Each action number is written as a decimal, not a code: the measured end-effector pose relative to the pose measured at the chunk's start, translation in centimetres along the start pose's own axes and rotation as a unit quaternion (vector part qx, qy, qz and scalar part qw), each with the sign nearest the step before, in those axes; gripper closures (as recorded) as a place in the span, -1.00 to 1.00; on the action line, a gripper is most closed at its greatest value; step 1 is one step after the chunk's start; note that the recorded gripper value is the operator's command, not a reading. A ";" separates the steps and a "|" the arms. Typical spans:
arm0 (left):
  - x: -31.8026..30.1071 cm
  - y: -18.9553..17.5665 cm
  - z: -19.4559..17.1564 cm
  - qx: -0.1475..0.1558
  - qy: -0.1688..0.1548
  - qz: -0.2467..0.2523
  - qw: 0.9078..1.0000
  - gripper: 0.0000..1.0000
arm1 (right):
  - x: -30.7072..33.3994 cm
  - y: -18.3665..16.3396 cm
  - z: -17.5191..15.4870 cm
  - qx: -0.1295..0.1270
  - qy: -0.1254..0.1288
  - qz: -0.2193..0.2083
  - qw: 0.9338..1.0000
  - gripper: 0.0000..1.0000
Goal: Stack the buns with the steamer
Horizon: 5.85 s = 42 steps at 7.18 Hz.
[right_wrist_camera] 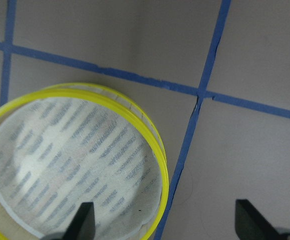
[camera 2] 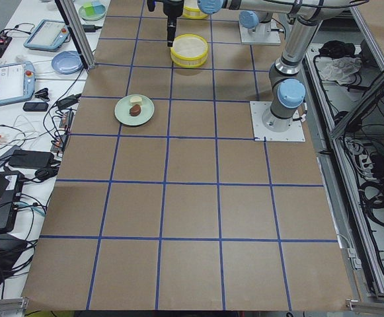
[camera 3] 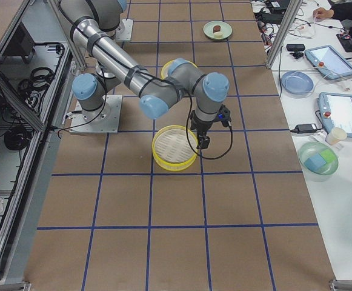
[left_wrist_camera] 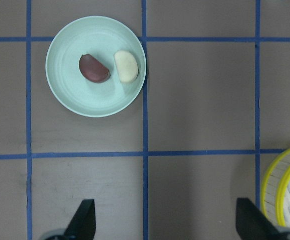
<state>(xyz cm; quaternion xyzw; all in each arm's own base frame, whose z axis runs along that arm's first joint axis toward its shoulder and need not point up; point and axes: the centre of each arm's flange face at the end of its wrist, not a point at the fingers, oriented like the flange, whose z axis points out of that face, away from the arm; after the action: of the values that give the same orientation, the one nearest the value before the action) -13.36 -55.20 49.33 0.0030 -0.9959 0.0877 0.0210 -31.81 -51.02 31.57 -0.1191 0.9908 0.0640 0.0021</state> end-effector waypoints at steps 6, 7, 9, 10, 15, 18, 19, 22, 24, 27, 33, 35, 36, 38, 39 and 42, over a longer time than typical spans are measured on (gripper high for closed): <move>-3.6 -9.6 21.2 0.014 -0.027 -0.021 0.999 -0.99 | 1.4 2.3 10.5 -0.043 -0.012 0.002 0.999 0.55; -3.8 -10.2 24.3 0.014 -0.026 -0.027 0.999 -0.99 | 1.4 2.2 10.8 -0.045 -0.014 0.002 0.999 0.63; -4.2 -10.5 29.3 0.005 -0.024 -0.034 0.999 -0.96 | 1.3 2.3 10.8 -0.046 -0.015 0.003 0.999 0.77; -4.5 -10.5 30.8 -0.001 -0.018 -0.037 0.999 -0.96 | 1.3 2.3 10.3 -0.045 -0.014 0.005 0.999 0.87; -4.5 -10.3 30.5 0.001 0.000 -0.062 0.998 -0.71 | -3.2 0.2 -3.6 -0.003 0.047 -0.015 0.999 0.92; -4.5 -10.1 31.1 -0.004 0.000 -0.063 0.998 -0.48 | -8.6 -3.0 -11.9 0.007 0.069 -0.017 0.997 0.95; -4.5 -10.1 31.1 -0.004 0.000 -0.062 0.998 -0.34 | -11.1 -3.1 -13.8 0.011 0.072 -0.009 0.997 0.95; -4.5 -10.0 30.6 -0.002 0.000 -0.058 0.998 0.18 | -15.9 -3.4 -16.5 0.015 0.081 -0.011 0.997 0.99; -4.6 -9.9 31.0 -0.005 -0.001 -0.052 0.999 0.34 | -18.6 -3.5 -17.3 0.009 0.081 0.003 0.997 0.99; -4.8 -9.8 30.9 -0.007 -0.002 -0.042 0.999 1.00 | -21.8 -3.1 -16.9 -0.031 0.062 0.008 0.998 1.00; -1.0 -7.9 23.0 -0.029 0.000 -0.053 0.998 1.00 | -22.7 -3.0 -16.3 -0.052 0.049 0.001 0.997 1.00; 7.1 -4.9 19.1 -0.037 0.004 -0.084 0.996 1.00 | -22.7 -3.0 -16.3 -0.052 0.049 0.001 0.997 1.00; 11.2 -2.9 17.5 -0.038 0.008 -0.100 0.994 1.00 | -22.8 -3.0 -16.3 -0.052 0.049 0.001 0.997 1.00; 20.1 2.5 15.7 -0.052 0.022 -0.145 0.988 1.00 | -22.7 -3.0 -16.2 -0.054 0.050 0.000 0.997 1.00; 24.3 6.0 16.1 -0.068 0.026 -0.168 0.983 1.00 | -22.7 -3.0 -16.2 -0.054 0.050 0.000 0.997 1.00; 30.7 13.2 18.7 -0.096 0.016 -0.181 0.979 -0.43 | -22.7 -3.0 -16.1 -0.055 0.050 0.000 0.997 1.00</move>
<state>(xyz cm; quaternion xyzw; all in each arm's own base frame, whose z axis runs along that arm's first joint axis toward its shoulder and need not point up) -44.91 -45.56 29.94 0.1798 -0.9822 -0.0132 0.0530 -8.87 -50.61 47.65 -0.1217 0.9847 0.1121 -0.0542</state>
